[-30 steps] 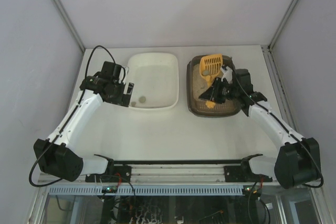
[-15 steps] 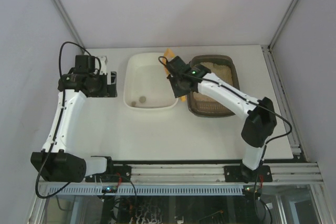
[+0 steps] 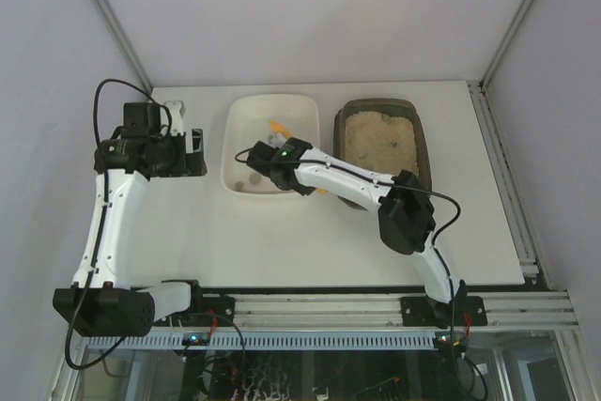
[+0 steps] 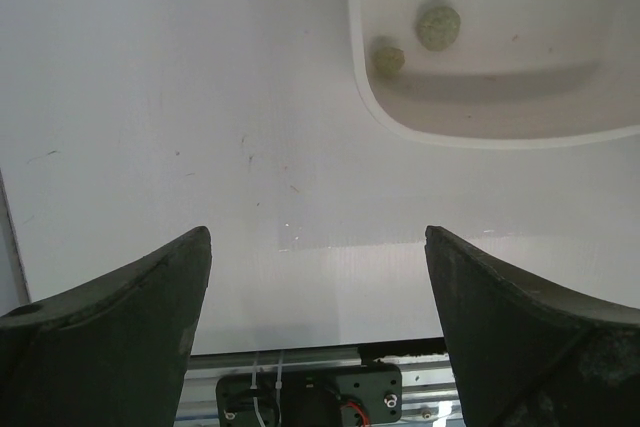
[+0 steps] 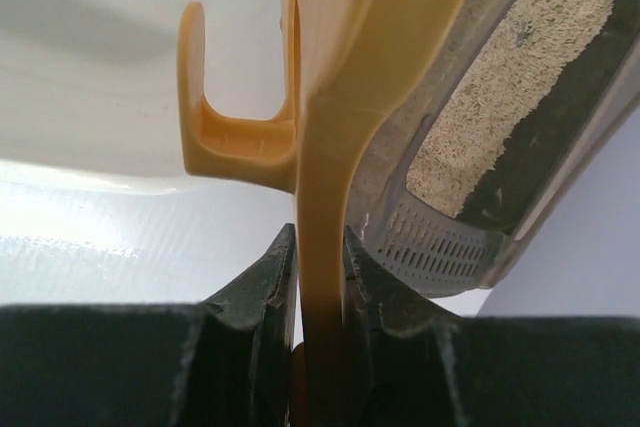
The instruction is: Clean the litter box
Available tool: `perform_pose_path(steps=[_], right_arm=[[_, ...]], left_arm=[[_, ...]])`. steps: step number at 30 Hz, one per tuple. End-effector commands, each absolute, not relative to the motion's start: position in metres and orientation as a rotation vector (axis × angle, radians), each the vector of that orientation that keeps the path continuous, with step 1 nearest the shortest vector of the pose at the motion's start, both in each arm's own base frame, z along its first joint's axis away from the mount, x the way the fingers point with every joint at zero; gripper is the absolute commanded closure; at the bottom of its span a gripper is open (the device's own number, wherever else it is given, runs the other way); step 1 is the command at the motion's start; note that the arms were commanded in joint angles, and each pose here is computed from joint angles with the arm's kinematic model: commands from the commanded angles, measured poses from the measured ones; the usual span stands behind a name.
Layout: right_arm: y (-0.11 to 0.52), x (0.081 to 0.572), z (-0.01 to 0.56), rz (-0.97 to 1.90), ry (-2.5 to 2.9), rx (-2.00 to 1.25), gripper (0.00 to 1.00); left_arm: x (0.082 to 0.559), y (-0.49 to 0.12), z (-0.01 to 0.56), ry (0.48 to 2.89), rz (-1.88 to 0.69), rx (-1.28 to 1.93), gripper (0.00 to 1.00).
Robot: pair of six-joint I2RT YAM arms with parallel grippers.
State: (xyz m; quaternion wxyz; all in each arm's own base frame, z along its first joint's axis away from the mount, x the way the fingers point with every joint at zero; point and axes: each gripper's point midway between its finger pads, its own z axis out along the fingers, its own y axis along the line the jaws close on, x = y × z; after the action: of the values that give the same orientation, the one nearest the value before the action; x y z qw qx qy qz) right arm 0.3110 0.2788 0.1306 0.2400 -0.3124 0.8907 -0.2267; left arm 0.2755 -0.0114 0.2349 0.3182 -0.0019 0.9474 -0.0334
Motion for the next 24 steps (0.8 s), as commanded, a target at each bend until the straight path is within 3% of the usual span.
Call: perform_pose_path(steps=[1, 5, 11, 17, 24], right_arm=[[0.265, 0.325, 0.172, -0.677, 2.336, -0.768, 1.0], [0.245, 0.327, 0.194, -0.682, 2.311, -0.747, 1.0], [0.167, 0.319, 0.213, -0.831, 2.366, -0.677, 1.0], [0.097, 0.306, 0.2, -1.07, 2.442, -0.664, 1.0], [0.059, 0.304, 0.189, -1.051, 2.565, -0.631, 1.0]], left_arm=[[0.274, -0.01, 0.24, 2.462, -0.09, 0.006, 0.08], [0.274, -0.011, 0.238, 2.473, -0.099, 0.006, 0.08], [0.275, -0.017, 0.235, 2.488, -0.146, 0.028, 0.09], [0.279, -0.024, 0.234, 2.508, -0.197, 0.05, 0.09], [0.29, -0.035, 0.246, 2.505, -0.272, 0.157, 0.08]])
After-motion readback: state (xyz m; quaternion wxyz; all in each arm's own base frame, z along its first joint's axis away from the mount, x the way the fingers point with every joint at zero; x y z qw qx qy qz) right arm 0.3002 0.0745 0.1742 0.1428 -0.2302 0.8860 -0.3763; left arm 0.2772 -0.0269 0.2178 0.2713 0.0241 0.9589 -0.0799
